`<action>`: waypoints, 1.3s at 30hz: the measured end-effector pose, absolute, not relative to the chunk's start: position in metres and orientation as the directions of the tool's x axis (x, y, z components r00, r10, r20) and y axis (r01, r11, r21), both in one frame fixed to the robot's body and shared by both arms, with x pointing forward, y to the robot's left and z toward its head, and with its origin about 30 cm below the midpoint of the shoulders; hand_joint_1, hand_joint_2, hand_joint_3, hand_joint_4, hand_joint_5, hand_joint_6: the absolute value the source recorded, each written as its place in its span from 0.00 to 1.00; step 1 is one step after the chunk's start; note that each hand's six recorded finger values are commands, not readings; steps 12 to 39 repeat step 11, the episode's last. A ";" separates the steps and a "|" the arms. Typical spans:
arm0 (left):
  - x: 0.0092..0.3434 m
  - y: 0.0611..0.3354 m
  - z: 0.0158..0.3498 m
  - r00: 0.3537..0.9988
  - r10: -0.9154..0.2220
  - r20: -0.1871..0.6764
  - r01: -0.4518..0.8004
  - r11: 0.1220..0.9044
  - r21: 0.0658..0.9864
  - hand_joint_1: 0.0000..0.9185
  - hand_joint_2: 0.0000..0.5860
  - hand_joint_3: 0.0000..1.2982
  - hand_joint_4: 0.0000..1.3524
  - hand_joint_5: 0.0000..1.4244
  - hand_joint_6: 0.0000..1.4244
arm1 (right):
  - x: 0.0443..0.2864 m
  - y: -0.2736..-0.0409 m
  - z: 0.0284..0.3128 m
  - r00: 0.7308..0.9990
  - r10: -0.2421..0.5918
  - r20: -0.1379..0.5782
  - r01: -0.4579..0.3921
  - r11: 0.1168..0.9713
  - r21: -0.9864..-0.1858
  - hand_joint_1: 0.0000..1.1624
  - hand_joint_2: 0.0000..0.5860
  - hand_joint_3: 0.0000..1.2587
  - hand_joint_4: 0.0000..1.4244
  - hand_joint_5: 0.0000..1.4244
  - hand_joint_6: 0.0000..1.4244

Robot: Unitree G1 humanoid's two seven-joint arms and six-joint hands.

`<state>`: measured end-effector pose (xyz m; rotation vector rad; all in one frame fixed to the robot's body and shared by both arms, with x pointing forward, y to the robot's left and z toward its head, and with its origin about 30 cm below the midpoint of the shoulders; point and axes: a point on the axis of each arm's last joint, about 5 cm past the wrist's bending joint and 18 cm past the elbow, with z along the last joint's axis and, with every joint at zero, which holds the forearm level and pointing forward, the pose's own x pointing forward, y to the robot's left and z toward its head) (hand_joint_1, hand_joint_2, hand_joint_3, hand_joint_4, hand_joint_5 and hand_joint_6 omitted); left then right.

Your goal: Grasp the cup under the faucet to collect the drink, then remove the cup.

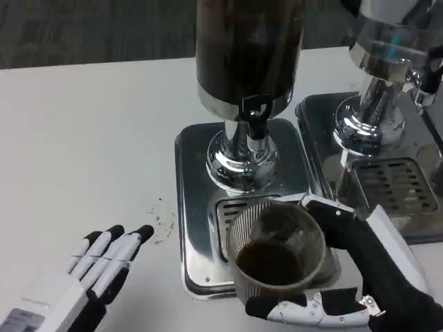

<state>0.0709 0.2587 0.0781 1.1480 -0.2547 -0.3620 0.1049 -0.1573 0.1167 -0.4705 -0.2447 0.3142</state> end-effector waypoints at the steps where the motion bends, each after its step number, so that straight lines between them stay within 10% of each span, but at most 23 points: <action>1: 0.071 0.259 0.078 0.914 -0.406 0.013 0.148 0.363 0.920 0.00 0.28 0.00 0.00 0.00 0.00 | 0.105 -0.158 0.117 0.924 0.349 0.158 -0.238 0.845 -0.479 0.90 0.16 0.54 0.56 0.58 0.68; 39: 0.072 0.256 0.077 0.914 -0.406 0.021 0.144 0.372 0.917 0.00 0.29 0.00 0.00 0.00 0.00 | 0.105 -0.159 0.117 0.925 0.347 0.157 -0.235 0.845 -0.481 0.90 0.16 0.54 0.56 0.58 0.68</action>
